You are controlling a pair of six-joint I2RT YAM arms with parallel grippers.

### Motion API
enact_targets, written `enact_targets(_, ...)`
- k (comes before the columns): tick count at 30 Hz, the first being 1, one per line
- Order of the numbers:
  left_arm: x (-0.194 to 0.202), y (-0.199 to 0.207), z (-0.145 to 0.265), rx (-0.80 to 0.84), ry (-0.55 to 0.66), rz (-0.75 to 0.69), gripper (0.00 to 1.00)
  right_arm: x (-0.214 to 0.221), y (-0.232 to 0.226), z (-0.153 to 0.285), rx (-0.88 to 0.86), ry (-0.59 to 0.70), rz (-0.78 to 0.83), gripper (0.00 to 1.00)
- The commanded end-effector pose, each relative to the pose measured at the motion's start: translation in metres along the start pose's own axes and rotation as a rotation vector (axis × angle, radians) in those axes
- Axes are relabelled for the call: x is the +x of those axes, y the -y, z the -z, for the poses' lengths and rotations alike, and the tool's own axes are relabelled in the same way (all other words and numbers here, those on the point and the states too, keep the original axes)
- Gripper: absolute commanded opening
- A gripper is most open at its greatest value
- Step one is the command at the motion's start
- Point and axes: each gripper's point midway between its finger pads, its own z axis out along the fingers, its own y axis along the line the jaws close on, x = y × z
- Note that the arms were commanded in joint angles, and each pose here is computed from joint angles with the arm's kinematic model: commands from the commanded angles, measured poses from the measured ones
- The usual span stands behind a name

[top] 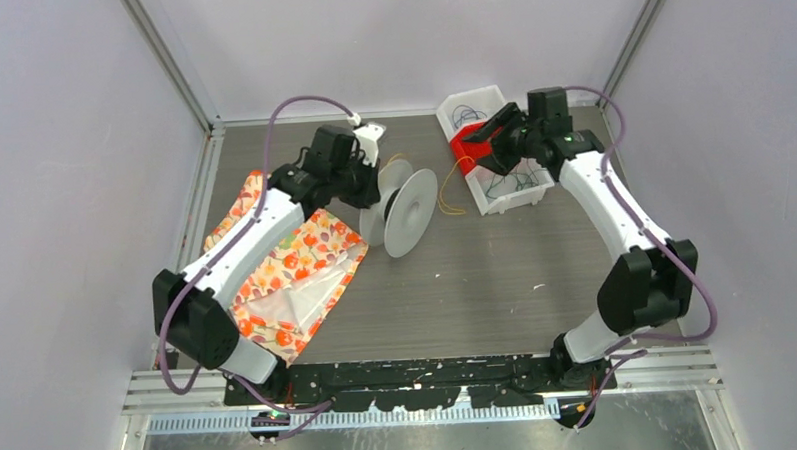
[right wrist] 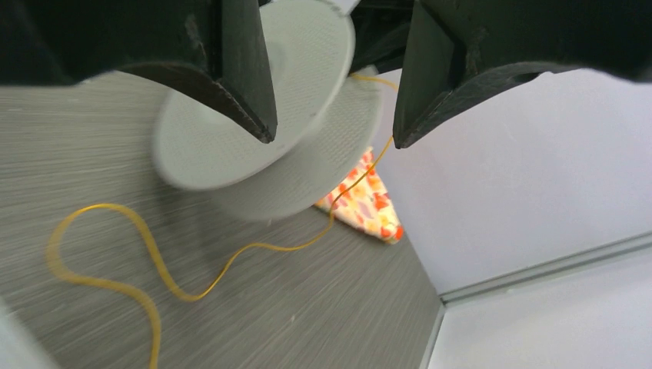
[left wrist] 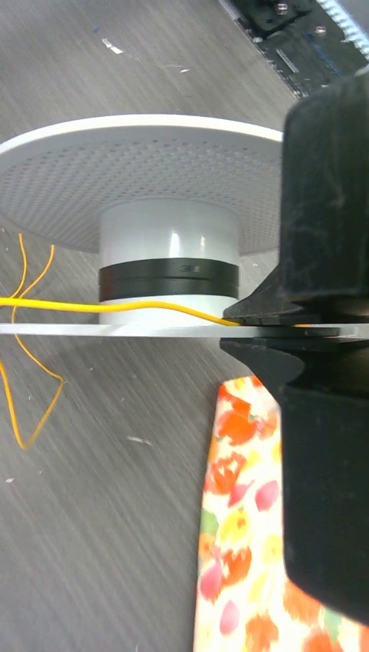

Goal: Wrap the cables

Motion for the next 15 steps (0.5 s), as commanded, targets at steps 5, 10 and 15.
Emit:
enact_targets(5, -0.068, 0.03, 0.149, 0.064, 0.138, -0.325, 0.0, 0.014, -0.001, 0.062, -0.196, 0.09, 0.56, 0.63)
enact_targets(10, -0.074, 0.034, 0.2, 0.049, 0.177, -0.395, 0.0, 0.034, 0.014, 0.045, -0.303, 0.156, 0.811, 0.64)
enact_targets(15, -0.088, 0.045, 0.241, 0.057, 0.285, -0.405, 0.0, 0.087, 0.037, 0.009, -0.341, 0.096, 1.104, 0.65)
